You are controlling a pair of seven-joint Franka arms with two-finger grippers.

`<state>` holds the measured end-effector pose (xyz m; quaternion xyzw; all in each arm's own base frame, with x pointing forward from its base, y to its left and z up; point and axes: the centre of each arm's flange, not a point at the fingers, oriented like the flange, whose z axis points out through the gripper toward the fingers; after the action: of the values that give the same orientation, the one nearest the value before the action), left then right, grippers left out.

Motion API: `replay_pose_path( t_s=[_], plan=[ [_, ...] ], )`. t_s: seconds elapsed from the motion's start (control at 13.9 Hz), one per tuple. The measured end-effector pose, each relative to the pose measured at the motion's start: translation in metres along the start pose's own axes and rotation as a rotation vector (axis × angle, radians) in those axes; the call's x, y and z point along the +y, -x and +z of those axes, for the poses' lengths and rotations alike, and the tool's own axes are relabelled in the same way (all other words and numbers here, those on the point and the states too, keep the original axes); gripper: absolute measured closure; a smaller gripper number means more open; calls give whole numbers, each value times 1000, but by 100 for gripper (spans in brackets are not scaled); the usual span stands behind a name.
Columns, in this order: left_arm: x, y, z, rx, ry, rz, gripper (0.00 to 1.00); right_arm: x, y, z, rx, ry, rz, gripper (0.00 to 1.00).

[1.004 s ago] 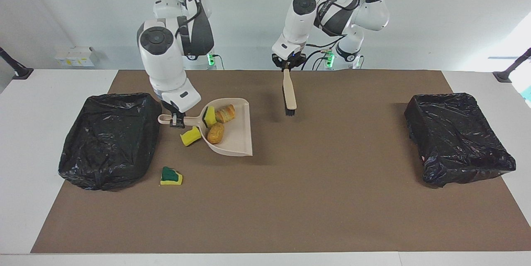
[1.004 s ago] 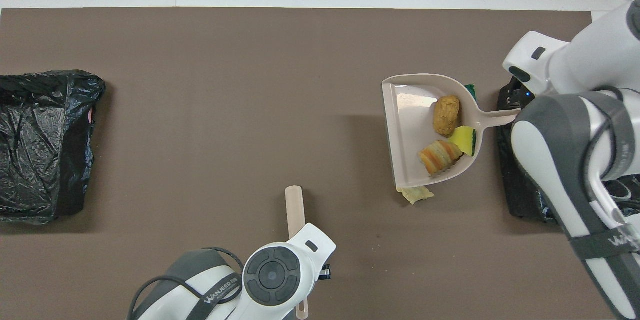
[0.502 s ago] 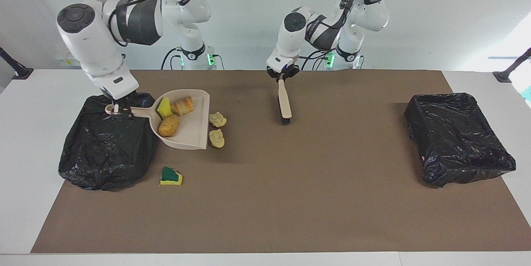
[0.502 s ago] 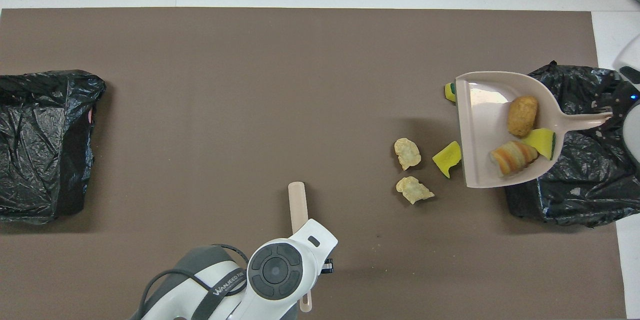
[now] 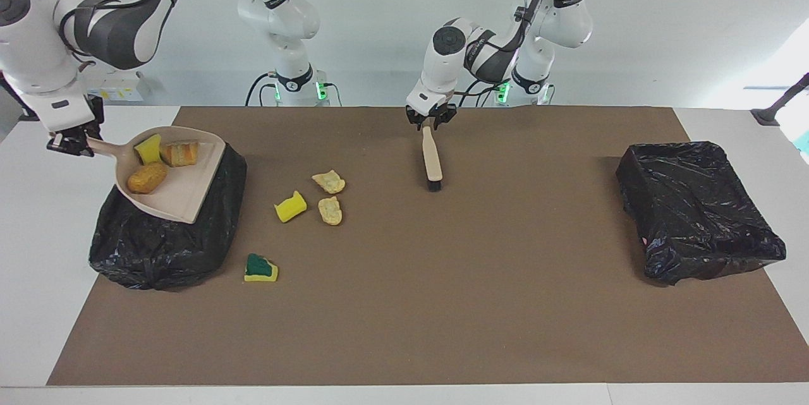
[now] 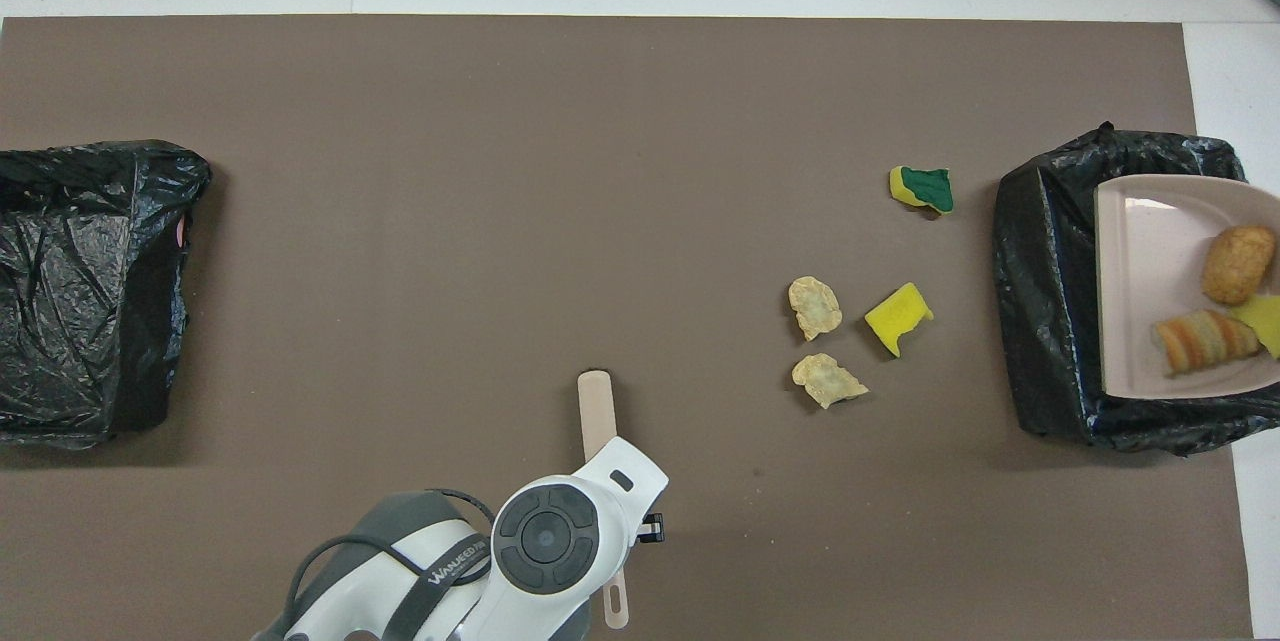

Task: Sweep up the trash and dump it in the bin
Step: 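Carry the loaded dustpan with the right gripper over the bin, then tip the dustpan into the bin while the left gripper withdraws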

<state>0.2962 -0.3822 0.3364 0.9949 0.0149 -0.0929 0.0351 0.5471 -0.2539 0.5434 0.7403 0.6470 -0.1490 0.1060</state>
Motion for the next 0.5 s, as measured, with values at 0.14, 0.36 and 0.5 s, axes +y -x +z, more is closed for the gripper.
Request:
replay_pose_path(
  t_s=[0.14, 0.36, 0.5],
  plan=[
    [-6, -10, -4, 5, 9, -18, 13, 0, 14, -1, -82, 13, -3, 67],
    [-22, -42, -27, 30, 25, -41, 0, 5, 6, -9, -223, 12, -23, 67],
    [-36, -67, -51, 59, 21, -58, 0, 10, -12, -17, -305, 20, -65, 67]
  ],
)
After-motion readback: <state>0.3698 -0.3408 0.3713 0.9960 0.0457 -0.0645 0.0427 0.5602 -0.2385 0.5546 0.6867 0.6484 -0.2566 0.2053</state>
